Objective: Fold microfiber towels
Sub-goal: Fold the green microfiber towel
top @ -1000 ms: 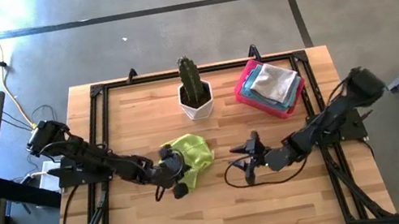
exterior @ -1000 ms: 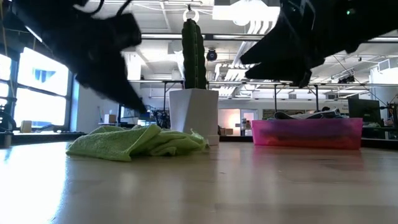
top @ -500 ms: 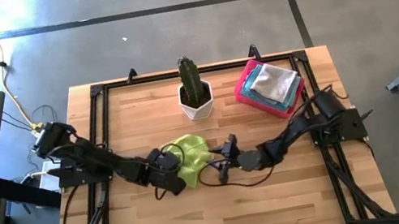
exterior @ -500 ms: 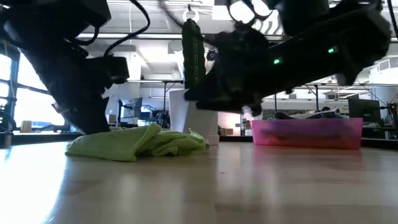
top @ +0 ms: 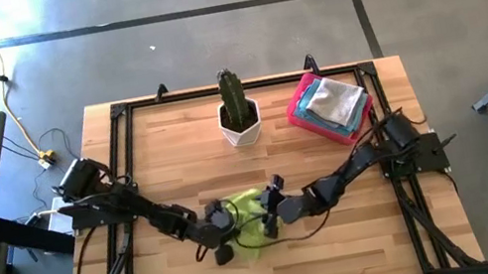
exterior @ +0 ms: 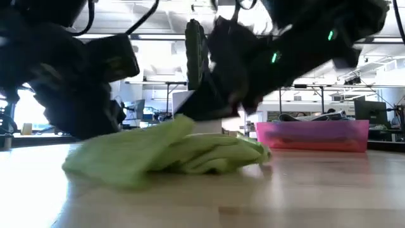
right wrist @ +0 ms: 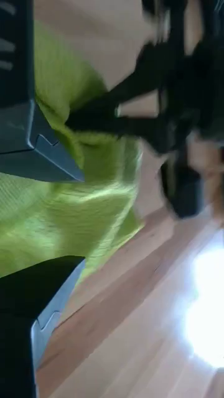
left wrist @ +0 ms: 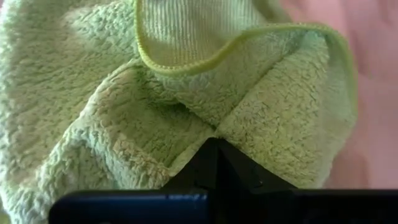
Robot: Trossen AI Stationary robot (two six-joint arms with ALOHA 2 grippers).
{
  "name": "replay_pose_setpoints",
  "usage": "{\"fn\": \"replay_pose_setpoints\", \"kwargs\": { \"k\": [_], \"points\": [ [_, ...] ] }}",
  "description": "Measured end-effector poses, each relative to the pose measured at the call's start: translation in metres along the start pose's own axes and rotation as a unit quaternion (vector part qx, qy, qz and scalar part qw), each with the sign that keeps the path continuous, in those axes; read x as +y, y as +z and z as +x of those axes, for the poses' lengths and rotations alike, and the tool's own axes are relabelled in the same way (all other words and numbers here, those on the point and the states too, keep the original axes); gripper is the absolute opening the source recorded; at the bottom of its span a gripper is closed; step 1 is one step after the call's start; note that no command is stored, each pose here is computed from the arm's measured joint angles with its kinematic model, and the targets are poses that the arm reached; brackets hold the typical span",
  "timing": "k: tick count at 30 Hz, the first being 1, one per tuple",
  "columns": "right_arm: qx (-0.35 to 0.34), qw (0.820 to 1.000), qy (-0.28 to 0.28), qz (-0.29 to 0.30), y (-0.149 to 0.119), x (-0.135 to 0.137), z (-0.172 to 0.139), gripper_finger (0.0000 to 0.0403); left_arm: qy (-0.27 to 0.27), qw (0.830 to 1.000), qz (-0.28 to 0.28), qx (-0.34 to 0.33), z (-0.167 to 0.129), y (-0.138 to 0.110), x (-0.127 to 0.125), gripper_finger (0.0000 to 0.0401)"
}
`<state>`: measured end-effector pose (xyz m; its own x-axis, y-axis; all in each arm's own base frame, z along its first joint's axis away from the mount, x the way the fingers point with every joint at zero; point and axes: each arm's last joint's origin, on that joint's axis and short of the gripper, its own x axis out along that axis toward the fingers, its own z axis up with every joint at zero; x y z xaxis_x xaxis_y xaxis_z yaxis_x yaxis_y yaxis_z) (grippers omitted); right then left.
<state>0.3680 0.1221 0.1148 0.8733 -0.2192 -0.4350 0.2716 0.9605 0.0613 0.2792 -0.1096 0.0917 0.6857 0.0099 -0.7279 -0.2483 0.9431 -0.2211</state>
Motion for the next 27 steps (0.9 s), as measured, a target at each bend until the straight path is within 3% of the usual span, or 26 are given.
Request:
{"fn": "replay_pose_setpoints", "kwargs": {
  "k": [5,9,14,18,21,27],
  "points": [
    [0.005,1.000,0.029,-0.004,0.023,0.005,-0.022,0.0197,-0.035,0.995,0.093,0.031,-0.009,0.002,-0.001,0.0000],
    [0.058,0.996,0.041,0.062,0.022,0.005,-0.034,0.0197,-0.026,0.992,0.127,0.009,-0.021,0.009,-0.001,0.0000],
    [0.143,0.981,0.045,0.122,0.007,0.006,-0.039,0.0198,-0.040,0.996,0.075,-0.034,-0.041,0.025,-0.005,0.0001],
    [0.200,0.962,0.092,0.160,0.004,0.006,-0.039,0.0207,-0.067,0.996,0.041,-0.044,-0.052,0.032,-0.008,0.0012],
    [0.225,0.952,0.117,0.171,0.005,0.002,-0.036,0.0217,-0.098,0.995,0.018,-0.031,-0.055,0.033,-0.010,0.0034],
    [0.247,0.948,0.095,0.175,0.005,-0.014,-0.030,0.0232,-0.137,0.991,-0.010,-0.003,-0.057,0.028,-0.018,0.0096]
  ]
}}
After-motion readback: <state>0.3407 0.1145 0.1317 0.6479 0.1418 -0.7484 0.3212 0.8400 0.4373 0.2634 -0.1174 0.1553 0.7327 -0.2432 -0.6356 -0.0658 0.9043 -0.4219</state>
